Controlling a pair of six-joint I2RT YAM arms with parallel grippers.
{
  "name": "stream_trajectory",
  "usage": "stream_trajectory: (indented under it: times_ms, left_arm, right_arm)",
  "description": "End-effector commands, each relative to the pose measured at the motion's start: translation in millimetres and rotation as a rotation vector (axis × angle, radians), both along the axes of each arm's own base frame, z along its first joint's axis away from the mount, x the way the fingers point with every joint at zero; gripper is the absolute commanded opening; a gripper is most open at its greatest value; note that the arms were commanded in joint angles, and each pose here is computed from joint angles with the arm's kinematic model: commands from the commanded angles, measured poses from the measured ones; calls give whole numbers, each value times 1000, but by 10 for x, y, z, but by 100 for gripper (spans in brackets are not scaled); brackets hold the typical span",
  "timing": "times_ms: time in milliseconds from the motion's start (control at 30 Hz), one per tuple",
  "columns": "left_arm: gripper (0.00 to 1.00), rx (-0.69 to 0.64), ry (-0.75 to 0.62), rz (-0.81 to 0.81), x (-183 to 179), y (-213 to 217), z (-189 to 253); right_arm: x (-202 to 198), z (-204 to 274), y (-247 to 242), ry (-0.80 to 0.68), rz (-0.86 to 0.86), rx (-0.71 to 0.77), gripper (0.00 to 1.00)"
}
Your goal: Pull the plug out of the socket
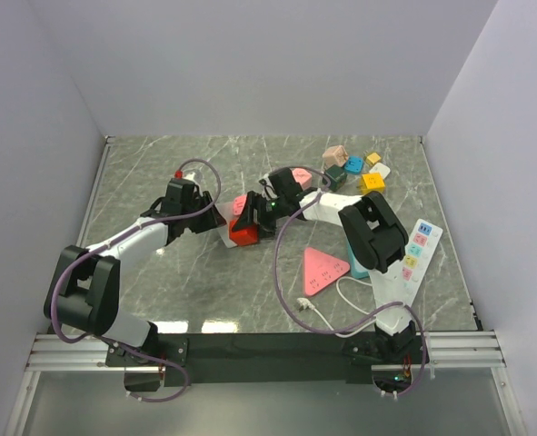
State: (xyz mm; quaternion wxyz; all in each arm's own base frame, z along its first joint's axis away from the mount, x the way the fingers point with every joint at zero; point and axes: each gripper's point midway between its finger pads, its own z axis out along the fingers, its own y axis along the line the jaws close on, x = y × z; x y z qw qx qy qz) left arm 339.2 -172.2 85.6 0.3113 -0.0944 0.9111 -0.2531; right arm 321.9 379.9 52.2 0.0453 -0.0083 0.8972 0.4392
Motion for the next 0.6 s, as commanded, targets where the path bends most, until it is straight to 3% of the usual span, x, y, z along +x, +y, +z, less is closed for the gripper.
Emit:
stream_trajectory:
  times_ms: [0, 33, 67, 100, 167, 200, 267, 300, 400, 567]
  left_arm:
    - [5, -63, 5, -62, -77, -189, 67]
    - [11, -54, 3, -49, -75, -168, 65]
    - [17, -46, 11, -38, -92, -152, 42]
    - [27, -42, 18, -22, -113, -130, 13]
    - [38, -29, 22, 6, -120, -86, -32]
    - [49, -29, 21, 21, -130, -76, -32]
    - [60, -17, 30, 80, -166, -13, -110]
    - [74, -28, 35, 117, -206, 12, -124]
    - [99, -42, 9, 188, -221, 56, -127]
    - [99, -59, 8, 222, -219, 19, -122]
  right_arm:
    - [39, -12, 153, 3, 7, 75, 46]
    - [43, 29, 181, -8, 11, 98, 32]
    - [29, 59, 167, -10, 12, 103, 26]
    - [12, 71, 169, -9, 15, 105, 13]
    - [-4, 99, 154, -1, 18, 110, 4]
    - [-7, 144, 151, 0, 16, 118, 0]
    - [-41, 209, 161, 16, 23, 137, 0]
    - [-47, 234, 170, 20, 25, 148, 0]
    - [-80, 329, 197, 44, 30, 176, 0]
    - [-86, 421, 194, 51, 38, 175, 0]
